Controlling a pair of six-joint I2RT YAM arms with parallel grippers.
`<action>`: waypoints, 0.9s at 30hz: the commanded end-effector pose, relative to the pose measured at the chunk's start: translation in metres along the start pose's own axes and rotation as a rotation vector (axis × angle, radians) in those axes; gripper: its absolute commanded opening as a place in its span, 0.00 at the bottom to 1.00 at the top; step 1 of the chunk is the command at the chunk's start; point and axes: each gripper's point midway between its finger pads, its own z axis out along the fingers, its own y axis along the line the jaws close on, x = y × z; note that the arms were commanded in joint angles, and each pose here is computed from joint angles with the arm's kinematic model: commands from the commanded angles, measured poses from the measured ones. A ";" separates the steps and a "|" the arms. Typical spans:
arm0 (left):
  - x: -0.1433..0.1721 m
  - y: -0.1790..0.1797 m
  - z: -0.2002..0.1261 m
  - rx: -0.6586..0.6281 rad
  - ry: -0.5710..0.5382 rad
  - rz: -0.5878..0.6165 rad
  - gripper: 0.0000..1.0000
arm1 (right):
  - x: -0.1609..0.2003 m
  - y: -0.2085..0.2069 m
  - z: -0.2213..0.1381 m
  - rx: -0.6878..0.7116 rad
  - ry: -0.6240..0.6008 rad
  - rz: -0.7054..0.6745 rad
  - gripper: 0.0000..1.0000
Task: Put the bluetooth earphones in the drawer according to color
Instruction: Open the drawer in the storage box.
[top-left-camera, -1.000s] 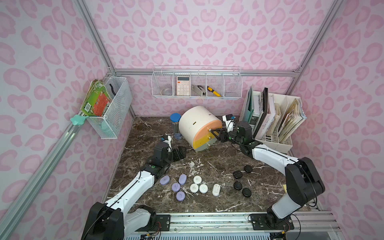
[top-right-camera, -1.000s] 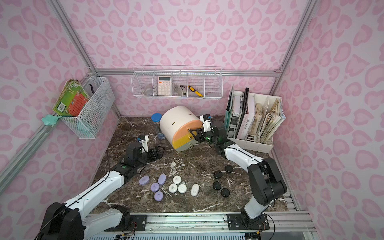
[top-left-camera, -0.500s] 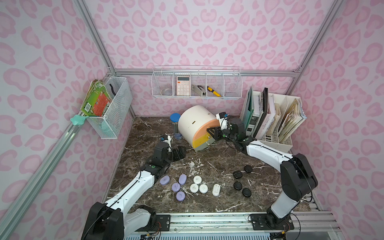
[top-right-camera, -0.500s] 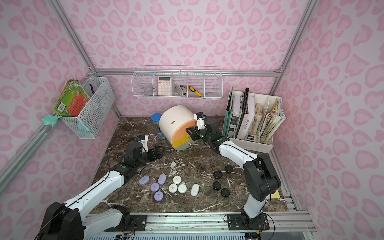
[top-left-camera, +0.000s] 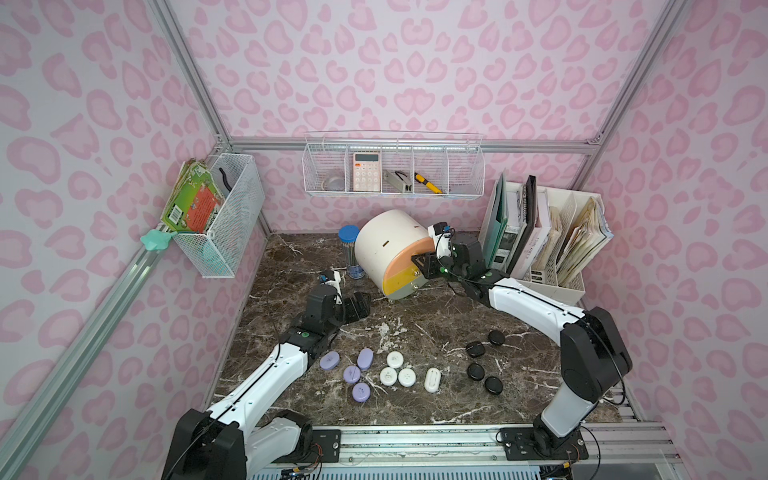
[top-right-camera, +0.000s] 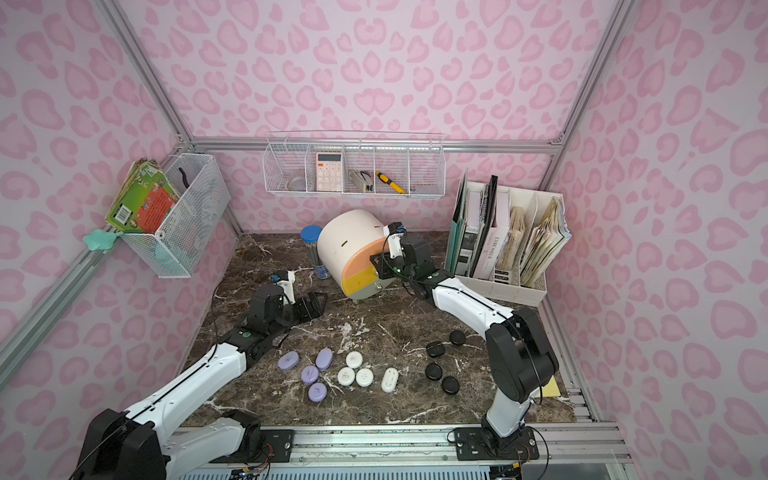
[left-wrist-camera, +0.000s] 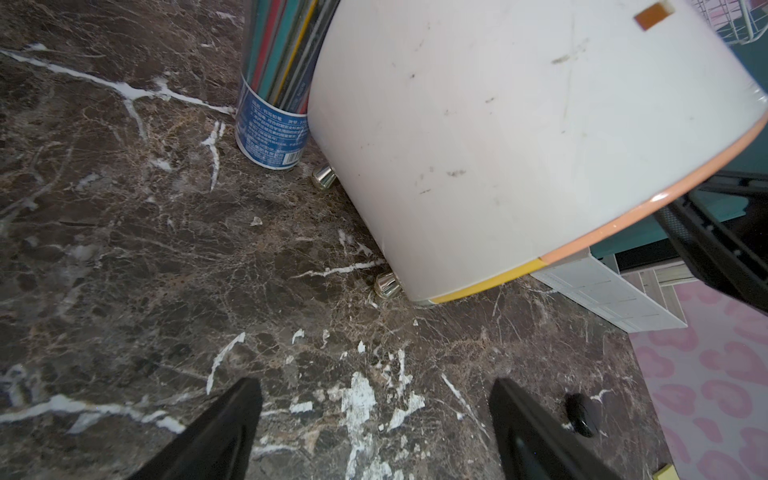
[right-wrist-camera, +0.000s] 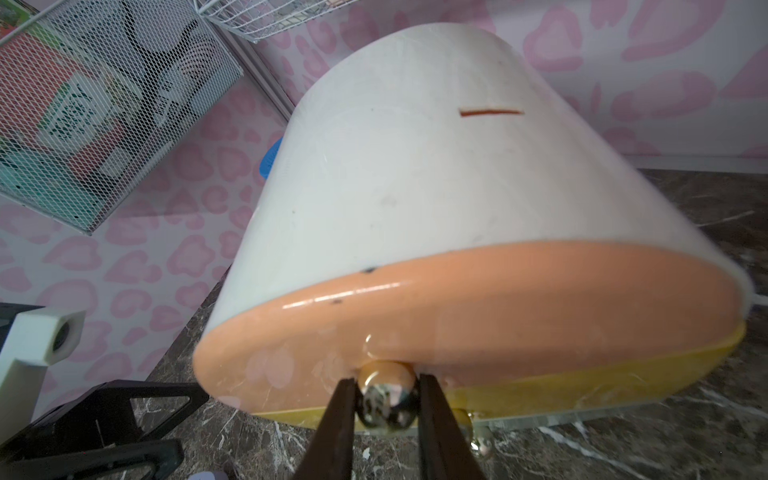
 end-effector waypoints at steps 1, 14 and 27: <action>-0.004 -0.001 -0.002 -0.003 -0.013 0.014 0.91 | -0.001 -0.006 -0.002 0.061 -0.002 -0.013 0.04; -0.007 0.002 -0.007 -0.020 -0.034 0.010 0.91 | 0.024 -0.001 -0.048 0.077 0.000 -0.021 0.00; -0.010 0.005 -0.012 -0.035 -0.064 0.007 0.91 | 0.052 -0.001 -0.095 0.080 0.000 -0.013 0.01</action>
